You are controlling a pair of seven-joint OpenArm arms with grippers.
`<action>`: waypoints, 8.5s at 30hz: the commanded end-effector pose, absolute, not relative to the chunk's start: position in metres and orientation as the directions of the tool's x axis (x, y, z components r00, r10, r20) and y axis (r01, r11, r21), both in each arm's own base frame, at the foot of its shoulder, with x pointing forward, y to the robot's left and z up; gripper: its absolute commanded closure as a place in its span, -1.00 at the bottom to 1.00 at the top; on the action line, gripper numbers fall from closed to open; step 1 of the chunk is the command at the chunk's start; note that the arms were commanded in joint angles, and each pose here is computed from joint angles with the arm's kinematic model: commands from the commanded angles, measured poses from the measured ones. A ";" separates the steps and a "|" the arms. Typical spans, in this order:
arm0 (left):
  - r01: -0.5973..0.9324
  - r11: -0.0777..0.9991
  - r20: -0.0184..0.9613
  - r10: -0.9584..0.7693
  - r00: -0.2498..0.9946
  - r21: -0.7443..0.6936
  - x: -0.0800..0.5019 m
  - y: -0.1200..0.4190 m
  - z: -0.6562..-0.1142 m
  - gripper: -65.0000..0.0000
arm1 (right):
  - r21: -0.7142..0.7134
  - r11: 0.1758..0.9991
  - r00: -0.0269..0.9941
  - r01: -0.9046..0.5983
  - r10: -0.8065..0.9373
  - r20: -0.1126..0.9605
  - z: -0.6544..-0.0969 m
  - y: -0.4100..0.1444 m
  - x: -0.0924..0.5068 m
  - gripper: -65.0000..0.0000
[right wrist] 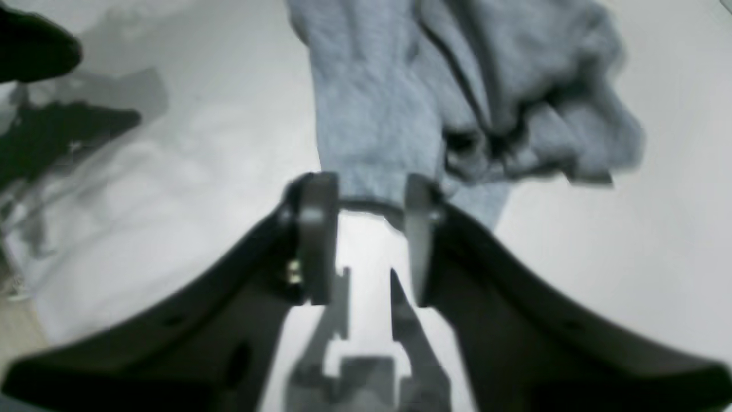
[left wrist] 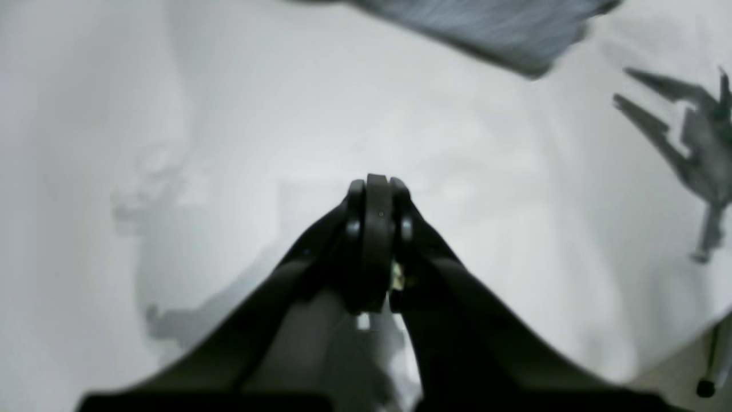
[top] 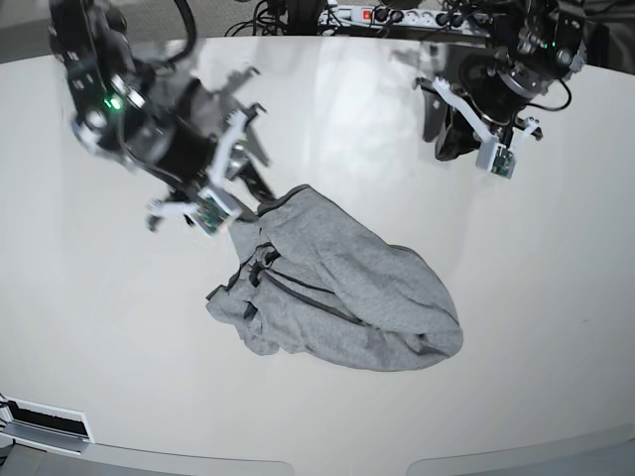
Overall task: Layout the t-shirt on the table in an organized manner, then fold the t-shirt properly
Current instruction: 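Lower both grippers onto the crumpled grey t-shirt, then grasp the t-shirt fabric with the right gripper and lift it, then drag the held t-shirt away from the left gripper across the table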
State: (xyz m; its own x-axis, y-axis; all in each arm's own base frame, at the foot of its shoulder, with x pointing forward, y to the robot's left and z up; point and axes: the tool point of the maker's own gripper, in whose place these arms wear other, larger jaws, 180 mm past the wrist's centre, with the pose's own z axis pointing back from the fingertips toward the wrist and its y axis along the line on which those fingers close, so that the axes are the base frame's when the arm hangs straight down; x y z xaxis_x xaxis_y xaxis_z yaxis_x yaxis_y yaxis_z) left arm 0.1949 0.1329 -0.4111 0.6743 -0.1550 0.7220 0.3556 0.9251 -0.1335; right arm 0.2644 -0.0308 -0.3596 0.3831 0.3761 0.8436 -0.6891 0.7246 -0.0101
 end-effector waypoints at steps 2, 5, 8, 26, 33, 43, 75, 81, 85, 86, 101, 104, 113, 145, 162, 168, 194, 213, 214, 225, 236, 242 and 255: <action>0.357 0.924 0.752 -0.139 0.644 -0.135 0.208 0.133 -0.405 1.00 | -0.048 0.729 0.354 -0.683 0.387 0.851 -0.359 -0.025 0.286 0.14; 0.357 0.925 0.761 -0.139 0.634 -0.128 0.216 0.134 -0.403 1.00 | -0.038 0.755 0.403 -0.655 0.391 0.828 -0.381 -0.021 0.309 0.10; 0.358 0.925 0.766 -0.139 0.628 -0.125 0.219 0.134 -0.401 1.00 | 0.004 0.779 0.472 -0.627 0.376 0.798 -0.406 -0.019 0.327 0.10; 0.441 0.888 0.767 -0.189 0.613 -0.134 0.213 0.126 -0.399 1.00 | 0.193 0.425 0.268 -0.884 0.124 0.955 -0.266 0.081 0.305 1.00; 0.439 0.888 0.783 -0.177 0.597 -0.134 0.215 0.125 -0.396 1.00 | 0.324 0.226 0.364 -0.918 0.165 0.916 -0.273 0.125 0.251 1.00; 0.442 0.889 0.783 -0.189 0.593 -0.120 0.215 0.126 -0.396 0.05 | 0.163 0.079 0.180 -0.983 0.301 0.937 -0.275 0.207 0.194 0.85; 0.369 0.906 0.706 -0.398 0.586 0.206 0.233 0.215 -0.392 -0.02 | 0.259 0.373 0.409 -0.891 0.411 0.815 -0.333 0.110 0.247 -0.39; 0.277 0.931 0.703 -0.362 0.612 0.238 0.239 0.245 -0.383 -0.02 | 0.049 0.433 0.296 -0.900 0.525 0.798 -0.361 0.120 0.240 -0.39; 0.236 0.948 0.714 -0.317 0.625 0.214 0.241 0.254 -0.378 -0.02 | 0.043 0.544 0.372 -0.838 0.512 0.774 -0.380 0.114 0.253 -0.37; 0.235 0.948 0.712 -0.316 0.627 0.214 0.241 0.255 -0.378 -0.02 | 0.056 0.566 0.398 -0.822 0.502 0.768 -0.387 0.112 0.254 -0.37; 0.264 0.953 0.723 -0.288 0.629 0.149 0.238 0.242 -0.381 -0.02 | 0.043 0.675 0.506 -0.737 0.508 0.697 -0.457 0.111 0.264 -0.37; 0.264 0.953 0.723 -0.287 0.628 0.149 0.238 0.242 -0.380 -0.02 | 0.036 0.665 0.497 -0.746 0.519 0.695 -0.454 0.112 0.268 -0.10; 0.264 0.953 0.723 -0.287 0.628 0.148 0.238 0.242 -0.381 -0.02 | 0.097 0.457 0.368 -0.884 0.555 0.746 -0.405 0.153 0.262 1.00; 0.264 0.953 0.723 -0.287 0.628 0.149 0.238 0.242 -0.381 -0.02 | 0.102 0.480 0.376 -0.871 0.518 0.769 -0.388 0.153 0.261 0.14; 0.264 0.953 0.723 -0.287 0.628 0.149 0.238 0.242 -0.381 -0.02 | -0.018 0.505 0.308 -0.863 0.554 0.773 -0.378 0.145 0.280 1.00; 0.265 0.953 0.719 -0.287 0.633 0.147 0.236 0.242 -0.382 -0.02 | -0.116 0.529 0.197 -0.841 0.498 0.845 -0.312 0.144 0.295 1.00; 0.350 0.936 0.710 -0.264 0.653 0.026 0.223 0.214 -0.389 -0.02 | -0.290 0.940 0.337 -0.178 0.335 0.880 -0.229 -0.094 0.377 1.00; 0.156 0.987 0.735 -0.082 0.673 -0.033 0.224 0.199 -0.403 -0.02 | -0.465 0.885 0.443 -0.038 0.432 0.786 -0.229 -0.209 0.370 1.00; 0.158 0.987 0.733 -0.088 0.674 -0.026 0.224 0.200 -0.404 -0.02 | -0.472 0.881 0.448 -0.020 0.430 0.784 -0.227 -0.217 0.369 1.00; 0.148 0.987 0.722 -0.052 0.690 -0.070 0.221 0.196 -0.405 -0.02 | -0.386 0.918 0.455 0.090 0.307 0.836 -0.216 -0.265 0.359 1.00; 0.145 0.959 0.786 0.108 0.609 -0.244 0.254 0.146 -0.397 -0.02 | -0.313 0.944 0.462 -0.106 0.326 0.825 -0.243 -0.230 0.349 1.00; 0.095 0.958 0.733 0.142 0.665 -0.272 0.273 0.150 -0.437 -0.02 | -0.310 0.944 0.487 -0.112 0.325 0.811 -0.253 -0.230 0.342 1.00; 0.087 0.925 0.548 0.143 0.824 -0.371 0.228 0.141 -0.507 -0.02 | -0.309 0.944 0.493 -0.115 0.324 0.807 -0.255 -0.230 0.340 1.00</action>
